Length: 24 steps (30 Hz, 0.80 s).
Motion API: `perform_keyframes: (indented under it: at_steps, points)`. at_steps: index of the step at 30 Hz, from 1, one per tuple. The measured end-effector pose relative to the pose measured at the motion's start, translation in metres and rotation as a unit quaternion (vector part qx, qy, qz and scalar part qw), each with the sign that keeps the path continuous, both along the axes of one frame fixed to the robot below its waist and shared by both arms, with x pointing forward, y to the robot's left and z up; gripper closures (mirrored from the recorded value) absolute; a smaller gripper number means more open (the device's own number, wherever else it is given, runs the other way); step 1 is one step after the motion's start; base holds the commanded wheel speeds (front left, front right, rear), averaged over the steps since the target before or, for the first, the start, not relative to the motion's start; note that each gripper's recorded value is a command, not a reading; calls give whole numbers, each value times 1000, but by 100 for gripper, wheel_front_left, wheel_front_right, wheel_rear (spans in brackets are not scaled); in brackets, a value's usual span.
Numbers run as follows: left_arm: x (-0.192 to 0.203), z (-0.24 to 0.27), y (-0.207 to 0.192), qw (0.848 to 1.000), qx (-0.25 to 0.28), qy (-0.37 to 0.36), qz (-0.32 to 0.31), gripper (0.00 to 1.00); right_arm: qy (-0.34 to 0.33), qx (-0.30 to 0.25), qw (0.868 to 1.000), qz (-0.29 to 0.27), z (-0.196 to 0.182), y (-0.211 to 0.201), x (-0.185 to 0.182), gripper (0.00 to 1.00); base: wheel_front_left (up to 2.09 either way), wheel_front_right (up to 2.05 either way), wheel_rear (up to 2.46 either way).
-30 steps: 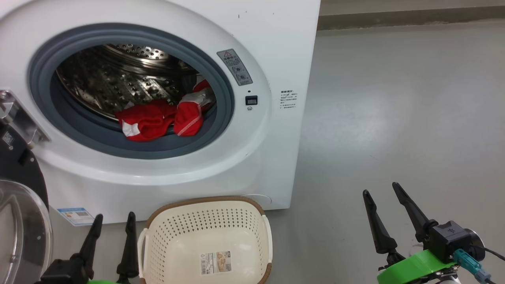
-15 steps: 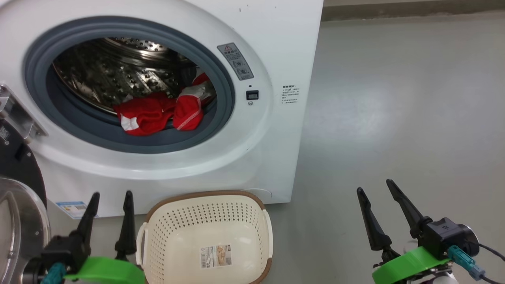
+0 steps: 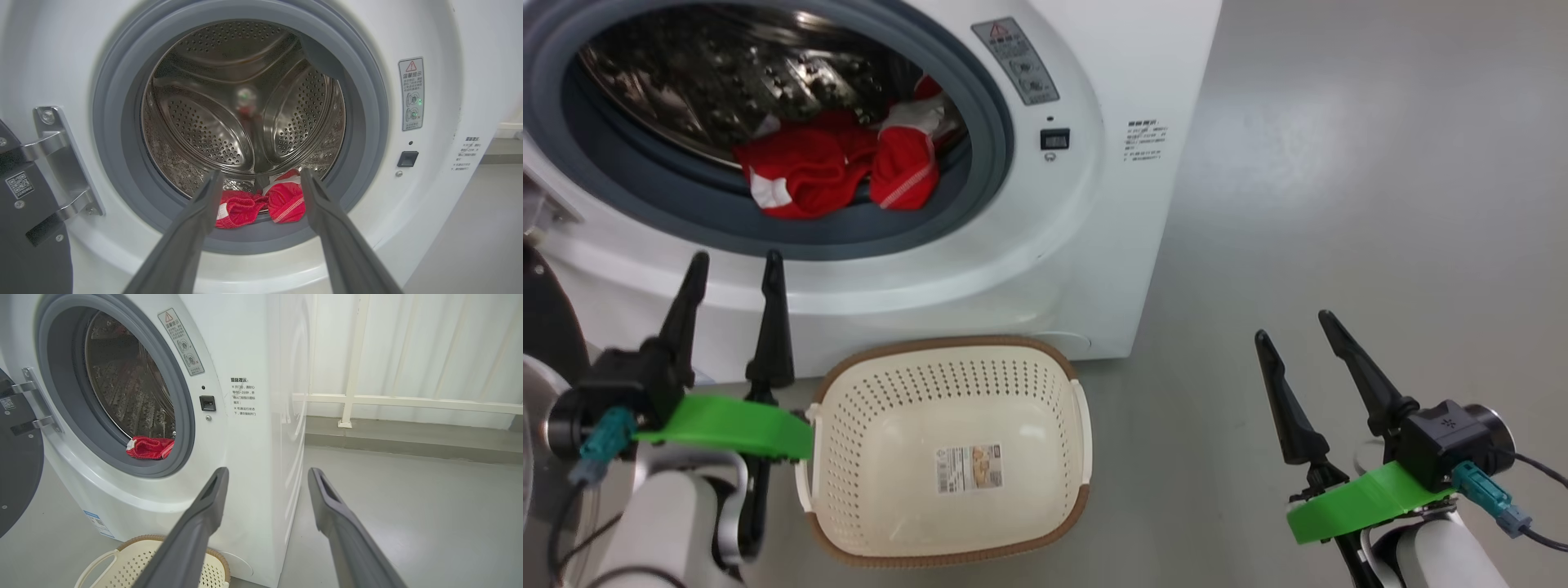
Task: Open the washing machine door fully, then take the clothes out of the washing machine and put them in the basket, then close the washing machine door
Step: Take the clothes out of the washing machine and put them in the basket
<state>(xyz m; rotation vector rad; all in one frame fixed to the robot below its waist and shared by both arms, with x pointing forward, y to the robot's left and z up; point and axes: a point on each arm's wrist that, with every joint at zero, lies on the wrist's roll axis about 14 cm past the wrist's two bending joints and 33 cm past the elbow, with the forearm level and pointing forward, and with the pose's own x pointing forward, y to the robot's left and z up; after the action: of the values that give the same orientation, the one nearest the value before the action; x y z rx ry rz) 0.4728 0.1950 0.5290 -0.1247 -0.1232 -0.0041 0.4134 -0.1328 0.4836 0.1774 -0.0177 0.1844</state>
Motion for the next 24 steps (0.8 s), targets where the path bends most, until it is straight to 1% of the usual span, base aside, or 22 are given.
perform_keyframes:
  at_steps: [8,14,24]
  points:
    - [48,-9,-13,1000,15,10,-21,0,16,-3,1000,5,-17,3,20,0,0,0,0]
    - [82,-25,-12,999,-6,32,-11,0,24,-7,1000,6,-29,3,35,0,0,0,0]
    - [130,-51,-19,998,-9,63,-18,0,49,-10,999,5,-56,1,49,0,0,0,0]
